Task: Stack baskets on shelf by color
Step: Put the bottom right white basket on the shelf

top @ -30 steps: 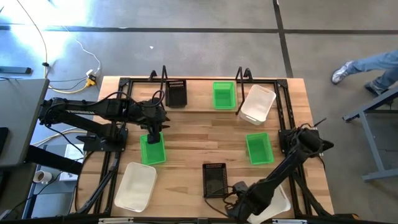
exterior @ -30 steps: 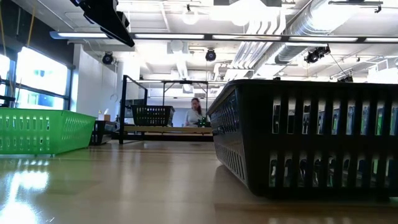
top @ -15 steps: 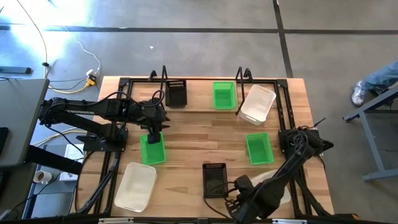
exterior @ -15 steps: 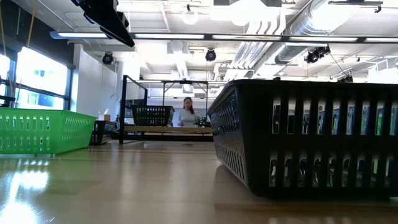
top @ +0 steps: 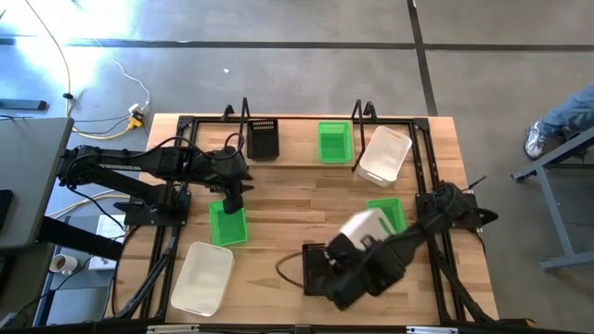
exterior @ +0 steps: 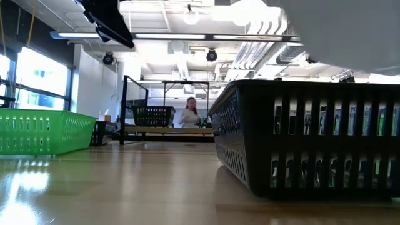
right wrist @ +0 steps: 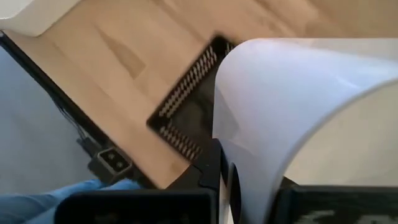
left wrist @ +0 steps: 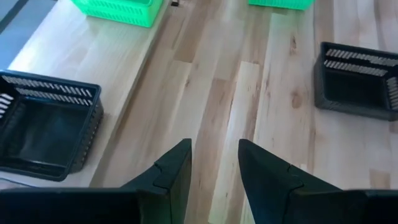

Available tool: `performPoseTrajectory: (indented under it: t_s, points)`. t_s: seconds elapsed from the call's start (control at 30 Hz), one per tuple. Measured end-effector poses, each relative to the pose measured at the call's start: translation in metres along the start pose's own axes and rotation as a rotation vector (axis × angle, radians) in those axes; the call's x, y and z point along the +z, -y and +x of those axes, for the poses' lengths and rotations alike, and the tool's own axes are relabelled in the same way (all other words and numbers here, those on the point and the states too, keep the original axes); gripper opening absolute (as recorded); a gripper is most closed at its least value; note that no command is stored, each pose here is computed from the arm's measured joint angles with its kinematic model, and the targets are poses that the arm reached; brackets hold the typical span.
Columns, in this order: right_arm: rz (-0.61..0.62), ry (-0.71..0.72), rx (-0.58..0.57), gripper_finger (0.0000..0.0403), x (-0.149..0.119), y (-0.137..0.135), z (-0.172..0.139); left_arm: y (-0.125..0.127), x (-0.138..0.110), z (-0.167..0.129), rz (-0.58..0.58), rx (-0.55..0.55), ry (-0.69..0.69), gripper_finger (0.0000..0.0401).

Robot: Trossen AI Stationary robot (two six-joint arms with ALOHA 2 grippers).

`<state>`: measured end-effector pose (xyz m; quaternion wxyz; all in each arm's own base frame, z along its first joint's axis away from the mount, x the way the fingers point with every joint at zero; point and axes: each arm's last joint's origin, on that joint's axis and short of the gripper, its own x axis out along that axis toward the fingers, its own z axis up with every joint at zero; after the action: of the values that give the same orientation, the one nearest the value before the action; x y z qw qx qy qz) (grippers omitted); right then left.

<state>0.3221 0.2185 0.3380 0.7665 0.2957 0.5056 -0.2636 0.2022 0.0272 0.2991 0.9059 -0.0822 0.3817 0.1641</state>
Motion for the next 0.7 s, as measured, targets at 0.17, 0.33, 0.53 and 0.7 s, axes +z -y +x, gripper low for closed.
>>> performPoseTrajectory:
  t_s: [0.17,0.33,0.53,0.7]
  points:
    - [-0.182,0.028,-0.007,0.0,0.043,0.008,0.004,-0.002,0.0,0.0,-0.007,0.064,0.013,0.0122]
    - [-0.359,0.062,-0.014,0.0,0.085,0.019,0.009,-0.003,0.001,0.0,-0.009,0.118,0.024,0.0122]
    - [-0.538,0.099,-0.042,0.0,0.132,0.038,0.018,-0.006,-0.001,-0.001,-0.024,0.182,0.017,0.0122]
    - [-0.665,0.119,-0.078,0.0,0.166,0.057,0.025,-0.007,-0.002,-0.001,-0.021,0.238,0.02,0.0122]
